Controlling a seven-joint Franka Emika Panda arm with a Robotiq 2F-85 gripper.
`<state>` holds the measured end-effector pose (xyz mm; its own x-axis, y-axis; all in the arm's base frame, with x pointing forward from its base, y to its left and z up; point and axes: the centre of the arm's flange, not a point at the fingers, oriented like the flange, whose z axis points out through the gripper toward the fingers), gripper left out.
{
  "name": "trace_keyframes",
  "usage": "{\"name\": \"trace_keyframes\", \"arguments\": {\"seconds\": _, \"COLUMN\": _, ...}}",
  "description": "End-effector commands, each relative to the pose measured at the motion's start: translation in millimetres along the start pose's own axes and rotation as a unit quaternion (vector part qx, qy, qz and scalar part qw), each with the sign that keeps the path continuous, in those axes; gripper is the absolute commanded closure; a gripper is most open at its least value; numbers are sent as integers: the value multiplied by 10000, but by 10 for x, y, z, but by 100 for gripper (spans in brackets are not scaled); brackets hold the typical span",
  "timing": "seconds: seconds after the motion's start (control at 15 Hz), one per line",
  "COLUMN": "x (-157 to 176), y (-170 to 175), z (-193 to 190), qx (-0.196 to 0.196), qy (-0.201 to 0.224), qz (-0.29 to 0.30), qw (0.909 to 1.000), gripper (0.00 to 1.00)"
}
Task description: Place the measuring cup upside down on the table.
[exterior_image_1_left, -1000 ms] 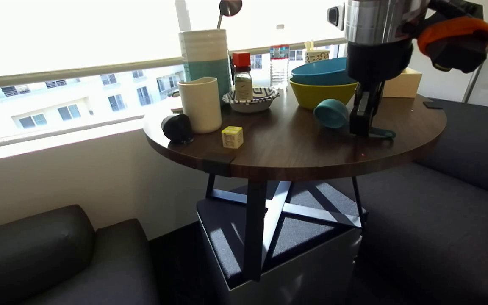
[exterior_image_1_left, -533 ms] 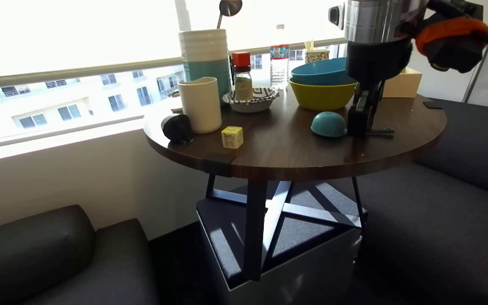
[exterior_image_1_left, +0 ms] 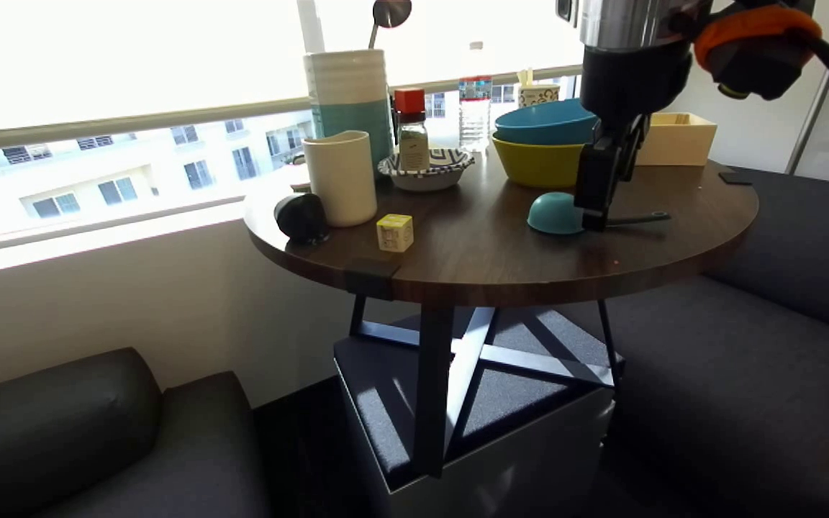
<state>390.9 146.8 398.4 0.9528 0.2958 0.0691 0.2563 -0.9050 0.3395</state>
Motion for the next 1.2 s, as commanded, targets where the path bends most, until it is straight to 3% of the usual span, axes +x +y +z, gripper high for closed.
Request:
{"name": "trace_keyframes", "arguments": {"seconds": 0.0, "x": 96, "y": 134, "z": -243, "qx": 220, "qy": -58, "qz": 172, "qw": 9996, "gripper": 0}}
{"name": "trace_keyframes", "arguments": {"seconds": 0.33, "x": 138, "y": 357, "z": -539, "qx": 794, "qy": -385, "qz": 421, "qw": 9952, "gripper": 0}}
{"name": "trace_keyframes", "arguments": {"seconds": 0.87, "x": 94, "y": 569, "z": -867, "qx": 1732, "qy": -633, "qz": 205, "qw": 9826, "gripper": 0}}
{"name": "trace_keyframes", "arguments": {"seconds": 1.13, "x": 124, "y": 563, "z": -774, "qx": 1573, "qy": -592, "qz": 269, "qw": 9854, "gripper": 0}}
